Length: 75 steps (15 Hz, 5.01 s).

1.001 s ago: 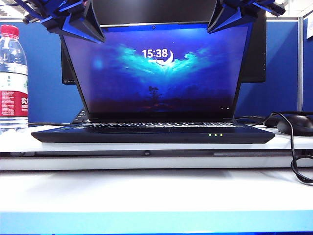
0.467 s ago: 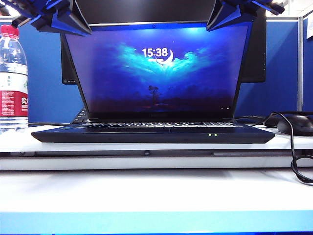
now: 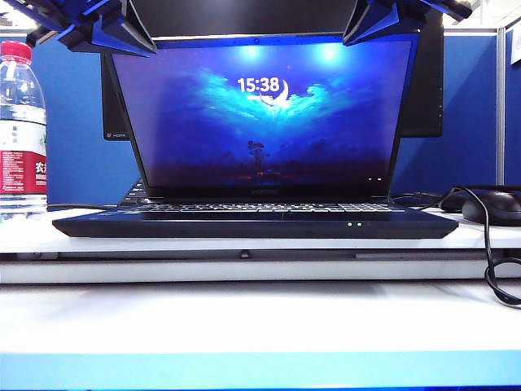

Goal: Open the lid of the black laptop.

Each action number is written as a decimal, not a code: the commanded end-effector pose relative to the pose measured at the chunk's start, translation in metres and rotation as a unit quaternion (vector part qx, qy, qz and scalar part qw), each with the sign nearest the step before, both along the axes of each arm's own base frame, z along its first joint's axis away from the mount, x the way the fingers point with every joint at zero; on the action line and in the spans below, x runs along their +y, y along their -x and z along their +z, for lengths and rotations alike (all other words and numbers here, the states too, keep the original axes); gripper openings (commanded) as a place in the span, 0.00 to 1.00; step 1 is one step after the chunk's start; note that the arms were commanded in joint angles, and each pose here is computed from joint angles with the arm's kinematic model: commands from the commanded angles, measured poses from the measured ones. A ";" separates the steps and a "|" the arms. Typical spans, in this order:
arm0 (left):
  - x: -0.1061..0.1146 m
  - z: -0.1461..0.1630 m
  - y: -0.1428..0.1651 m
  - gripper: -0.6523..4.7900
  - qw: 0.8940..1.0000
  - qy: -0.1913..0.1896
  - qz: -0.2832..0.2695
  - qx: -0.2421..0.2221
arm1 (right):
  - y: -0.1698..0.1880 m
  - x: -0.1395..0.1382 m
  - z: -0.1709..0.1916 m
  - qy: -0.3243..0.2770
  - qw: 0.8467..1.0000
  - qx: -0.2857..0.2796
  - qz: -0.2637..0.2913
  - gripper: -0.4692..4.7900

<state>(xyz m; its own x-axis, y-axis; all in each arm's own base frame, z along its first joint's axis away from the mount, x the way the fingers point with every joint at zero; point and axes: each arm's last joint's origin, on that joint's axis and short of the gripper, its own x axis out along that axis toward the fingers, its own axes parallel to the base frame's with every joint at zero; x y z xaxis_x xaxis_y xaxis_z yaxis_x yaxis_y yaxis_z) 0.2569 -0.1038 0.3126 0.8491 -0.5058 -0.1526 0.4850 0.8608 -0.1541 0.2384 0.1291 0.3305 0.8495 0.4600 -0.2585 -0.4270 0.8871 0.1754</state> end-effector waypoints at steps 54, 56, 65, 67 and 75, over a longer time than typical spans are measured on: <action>-0.032 0.025 -0.116 0.22 0.991 0.006 0.018 -0.131 | -0.113 -0.012 0.016 -0.003 0.992 -0.110 -0.068 0.09; -0.034 0.014 -0.123 0.22 0.993 0.002 0.018 -0.117 | -0.116 -0.017 0.014 -0.002 0.991 -0.109 -0.075 0.09; -0.039 0.007 -0.127 0.22 0.996 0.002 -0.044 -0.075 | -0.115 -0.023 0.011 0.000 0.996 -0.078 -0.053 0.09; -0.039 0.013 -0.115 0.22 0.993 0.001 -0.109 -0.040 | -0.105 -0.024 0.016 0.002 0.998 -0.058 -0.028 0.09; -0.032 0.032 -0.067 0.20 0.954 -0.006 -0.295 0.054 | -0.033 -0.041 0.064 0.006 0.999 -0.039 0.027 0.09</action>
<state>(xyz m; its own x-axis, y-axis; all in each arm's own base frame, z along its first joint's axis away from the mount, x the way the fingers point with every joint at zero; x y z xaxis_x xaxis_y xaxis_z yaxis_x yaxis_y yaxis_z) 0.3312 -0.1384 0.3375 0.4087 -0.8828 -0.2317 0.8543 0.4594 -0.2432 0.2783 0.0893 0.3887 0.8398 0.5021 -0.2065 -0.4806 0.8645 0.1473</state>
